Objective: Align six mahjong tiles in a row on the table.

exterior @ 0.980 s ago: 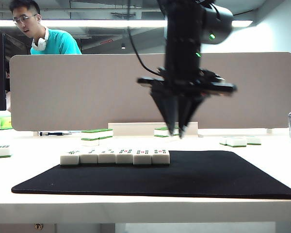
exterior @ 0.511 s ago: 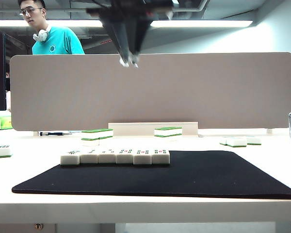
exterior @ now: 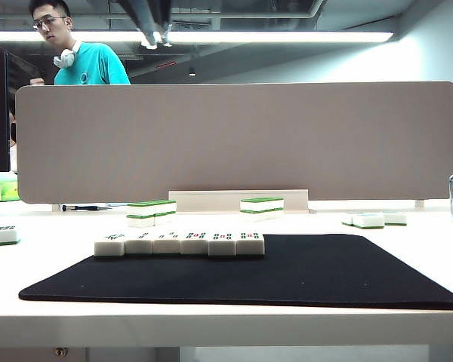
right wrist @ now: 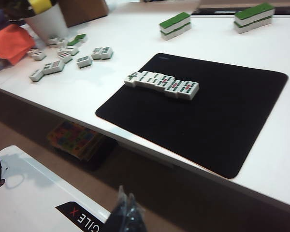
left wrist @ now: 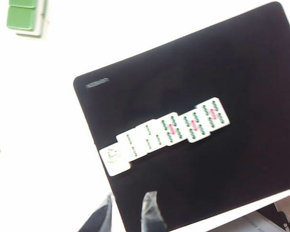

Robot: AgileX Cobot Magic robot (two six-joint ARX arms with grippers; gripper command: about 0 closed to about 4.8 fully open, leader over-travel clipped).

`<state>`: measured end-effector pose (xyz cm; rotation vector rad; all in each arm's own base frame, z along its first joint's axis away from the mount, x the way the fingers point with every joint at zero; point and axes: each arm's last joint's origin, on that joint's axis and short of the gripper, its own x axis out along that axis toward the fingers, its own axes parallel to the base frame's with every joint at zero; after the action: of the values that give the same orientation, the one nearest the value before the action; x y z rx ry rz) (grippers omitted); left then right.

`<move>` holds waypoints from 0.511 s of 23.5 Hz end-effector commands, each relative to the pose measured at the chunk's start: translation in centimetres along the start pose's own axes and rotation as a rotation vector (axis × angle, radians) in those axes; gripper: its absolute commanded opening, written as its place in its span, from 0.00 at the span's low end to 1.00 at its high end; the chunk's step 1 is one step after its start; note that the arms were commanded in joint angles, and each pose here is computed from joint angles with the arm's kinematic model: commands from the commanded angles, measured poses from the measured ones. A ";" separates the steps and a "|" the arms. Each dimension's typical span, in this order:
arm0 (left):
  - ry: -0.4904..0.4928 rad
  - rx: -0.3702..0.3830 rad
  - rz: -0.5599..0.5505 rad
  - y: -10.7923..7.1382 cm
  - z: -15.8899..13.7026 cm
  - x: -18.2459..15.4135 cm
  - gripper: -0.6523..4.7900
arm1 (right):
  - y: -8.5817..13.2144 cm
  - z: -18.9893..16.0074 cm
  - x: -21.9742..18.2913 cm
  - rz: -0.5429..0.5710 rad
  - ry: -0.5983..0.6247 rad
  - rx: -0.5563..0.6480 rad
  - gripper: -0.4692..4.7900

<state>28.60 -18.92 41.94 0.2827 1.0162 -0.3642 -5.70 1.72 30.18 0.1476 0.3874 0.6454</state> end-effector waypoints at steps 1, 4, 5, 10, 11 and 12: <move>0.014 -0.021 0.008 0.9 -0.3 0.0 0.26 | 0.2 -0.2 -0.2 0.011 -0.003 0.001 0.09; 0.051 -0.037 -0.016 1.6 -0.5 0.9 0.26 | 0.2 -0.3 -0.2 0.011 0.006 0.008 0.09; 0.074 -0.045 -0.025 1.9 -0.6 1.4 0.26 | 0.2 -0.4 -0.2 0.010 0.010 0.012 0.09; 0.163 -0.036 -0.020 2.1 -1.5 3.5 0.26 | 0.2 -0.4 -0.2 0.011 0.015 0.015 0.09; 0.175 -0.024 -0.019 2.1 -1.7 3.8 0.26 | 0.2 -0.4 -0.2 0.010 0.014 0.014 0.09; 0.214 -0.007 -0.017 2.0 -2.2 4.6 0.26 | 0.2 -0.4 -0.2 0.010 0.014 0.014 0.09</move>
<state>30.23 -17.13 37.11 0.2924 1.2172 -0.3380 -5.86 1.73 29.83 0.1652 0.4285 0.6469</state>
